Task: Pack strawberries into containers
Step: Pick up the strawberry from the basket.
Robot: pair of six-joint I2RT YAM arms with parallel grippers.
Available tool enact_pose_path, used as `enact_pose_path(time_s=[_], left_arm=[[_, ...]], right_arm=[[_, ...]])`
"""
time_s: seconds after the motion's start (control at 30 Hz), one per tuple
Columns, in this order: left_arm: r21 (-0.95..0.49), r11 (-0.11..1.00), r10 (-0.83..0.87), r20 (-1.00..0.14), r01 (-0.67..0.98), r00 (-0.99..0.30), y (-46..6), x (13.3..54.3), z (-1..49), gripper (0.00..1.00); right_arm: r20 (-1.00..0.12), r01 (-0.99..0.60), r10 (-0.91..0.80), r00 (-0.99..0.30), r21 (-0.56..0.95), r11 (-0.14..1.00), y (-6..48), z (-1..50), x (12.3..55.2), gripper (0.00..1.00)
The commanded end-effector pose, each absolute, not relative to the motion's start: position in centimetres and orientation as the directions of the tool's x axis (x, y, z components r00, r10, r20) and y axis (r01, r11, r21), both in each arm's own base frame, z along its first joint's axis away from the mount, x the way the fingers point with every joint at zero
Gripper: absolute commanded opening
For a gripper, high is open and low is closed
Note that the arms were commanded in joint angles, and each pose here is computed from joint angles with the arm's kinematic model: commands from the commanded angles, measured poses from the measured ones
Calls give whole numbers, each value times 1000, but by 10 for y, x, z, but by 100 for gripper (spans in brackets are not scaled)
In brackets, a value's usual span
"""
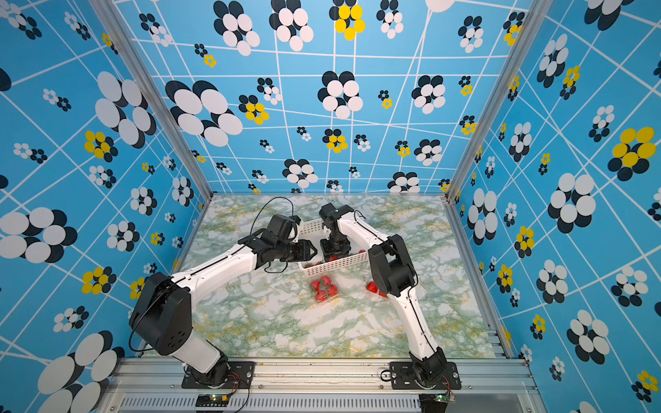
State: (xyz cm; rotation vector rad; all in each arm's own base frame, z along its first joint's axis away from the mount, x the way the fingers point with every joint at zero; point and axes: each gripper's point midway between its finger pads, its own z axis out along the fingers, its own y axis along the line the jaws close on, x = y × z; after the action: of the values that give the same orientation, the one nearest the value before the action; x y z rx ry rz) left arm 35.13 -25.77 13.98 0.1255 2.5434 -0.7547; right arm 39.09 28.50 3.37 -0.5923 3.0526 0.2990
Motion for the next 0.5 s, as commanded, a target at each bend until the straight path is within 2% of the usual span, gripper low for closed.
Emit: enact_pose_path(time_s=[0.0, 0.23, 0.47], left_arm=[[-496, 839, -48, -478, 225, -877, -253, 348, 142, 57], [-496, 840, -53, -477, 219, -877, -250, 347, 141, 57], [-499, 839, -55, -475, 217, -878, -250, 345, 140, 58]], right_arm=[[0, -385, -391, -920, 168, 907, 283, 20, 383, 49], [7, -384, -390, -921, 159, 910, 280, 17, 382, 45], [-18, -379, -381, -924, 152, 913, 280, 23, 386, 25]])
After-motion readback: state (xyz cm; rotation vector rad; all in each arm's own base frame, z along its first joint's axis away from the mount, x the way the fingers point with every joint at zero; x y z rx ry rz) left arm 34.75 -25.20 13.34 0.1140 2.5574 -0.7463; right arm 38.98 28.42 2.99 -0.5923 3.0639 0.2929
